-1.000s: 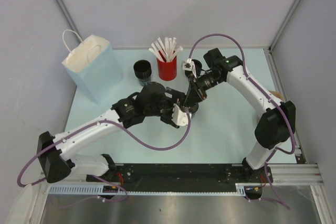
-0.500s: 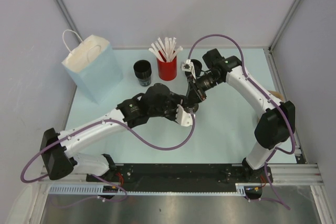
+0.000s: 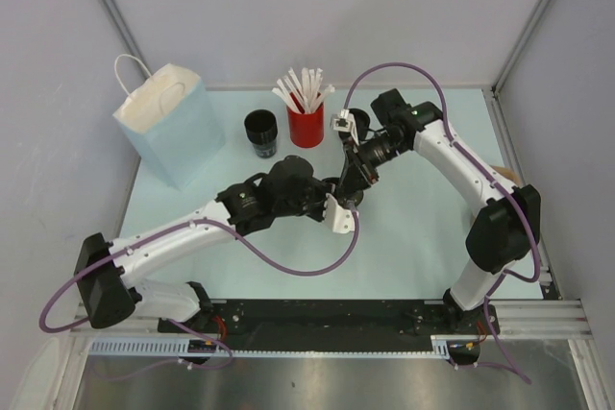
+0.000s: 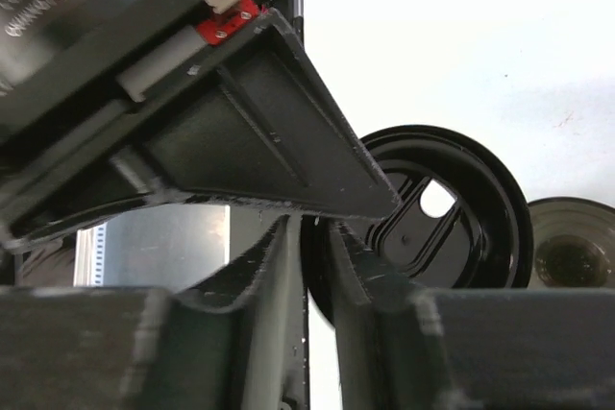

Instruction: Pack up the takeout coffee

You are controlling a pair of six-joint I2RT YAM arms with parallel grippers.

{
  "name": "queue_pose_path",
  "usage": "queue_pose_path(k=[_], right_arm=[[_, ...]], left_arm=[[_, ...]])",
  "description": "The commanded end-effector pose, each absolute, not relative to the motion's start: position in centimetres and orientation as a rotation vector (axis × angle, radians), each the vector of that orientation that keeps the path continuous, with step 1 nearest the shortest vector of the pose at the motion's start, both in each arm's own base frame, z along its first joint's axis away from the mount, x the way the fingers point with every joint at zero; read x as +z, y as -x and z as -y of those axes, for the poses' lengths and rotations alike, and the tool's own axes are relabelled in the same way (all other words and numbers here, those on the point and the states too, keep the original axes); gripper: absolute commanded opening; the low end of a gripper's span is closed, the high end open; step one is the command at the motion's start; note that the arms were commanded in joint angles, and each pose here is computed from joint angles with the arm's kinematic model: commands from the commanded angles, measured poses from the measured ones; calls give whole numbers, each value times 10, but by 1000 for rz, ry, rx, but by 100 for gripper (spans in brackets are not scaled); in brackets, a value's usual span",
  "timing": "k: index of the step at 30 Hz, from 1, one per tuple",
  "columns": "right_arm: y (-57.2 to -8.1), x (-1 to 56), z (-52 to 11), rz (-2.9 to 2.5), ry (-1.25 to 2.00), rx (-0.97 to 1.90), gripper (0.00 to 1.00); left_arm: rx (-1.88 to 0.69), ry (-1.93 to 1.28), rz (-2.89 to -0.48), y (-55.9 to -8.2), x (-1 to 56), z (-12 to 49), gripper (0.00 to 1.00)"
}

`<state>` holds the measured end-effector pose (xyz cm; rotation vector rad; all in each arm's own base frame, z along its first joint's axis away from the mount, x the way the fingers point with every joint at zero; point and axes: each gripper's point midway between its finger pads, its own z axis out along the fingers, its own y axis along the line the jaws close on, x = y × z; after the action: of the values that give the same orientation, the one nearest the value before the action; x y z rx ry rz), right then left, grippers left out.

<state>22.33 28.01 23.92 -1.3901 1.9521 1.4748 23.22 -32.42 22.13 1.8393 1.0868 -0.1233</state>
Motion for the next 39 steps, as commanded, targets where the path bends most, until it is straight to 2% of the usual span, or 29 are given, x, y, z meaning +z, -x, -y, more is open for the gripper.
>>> queue_pose_path(k=[1,2,4,5,6,10,11,13,14,15,23,26,30,39], right_arm=[[-238,263,-274,-1891,1369,1430,34],[-244,267,-270,-1895,1346,1413,44],[-269,280,-252,-1897,1265,1344,52],[-278,284,-244,-1912,1220,1328,59],[-298,292,-227,-1915,1152,1264,61],[-325,296,-191,-1955,1038,1074,68],[-337,289,-183,-1969,1041,938,70],[-331,266,-183,-1997,1069,823,72],[-337,280,-177,-1927,1071,656,73],[-333,276,-177,-1913,1094,605,75],[-304,311,-197,-1642,1163,374,78],[-290,334,-204,-1503,1178,369,79],[-276,332,-228,-1400,1243,354,80],[-270,313,-253,-1348,1328,313,68]], left_arm=[[-122,-1826,-1083,-229,219,324,16],[-122,-1825,-1085,-229,219,323,16],[-125,-1810,-1099,-228,219,321,17],[-127,-1799,-1111,-230,219,319,17],[-143,-1777,-1134,-231,220,319,17],[-242,-1671,-1244,-241,229,320,19],[-298,-1612,-1333,-246,227,319,19],[-364,-1521,-1408,-260,242,318,19],[-464,-1475,-1478,-259,239,324,20],[-503,-1431,-1488,-264,251,326,21],[-785,-1007,-1714,-308,292,320,23],[-882,-932,-1770,-314,294,321,23],[-1028,-873,-1836,-316,296,327,23],[-1316,-816,-1831,-292,310,339,25]])
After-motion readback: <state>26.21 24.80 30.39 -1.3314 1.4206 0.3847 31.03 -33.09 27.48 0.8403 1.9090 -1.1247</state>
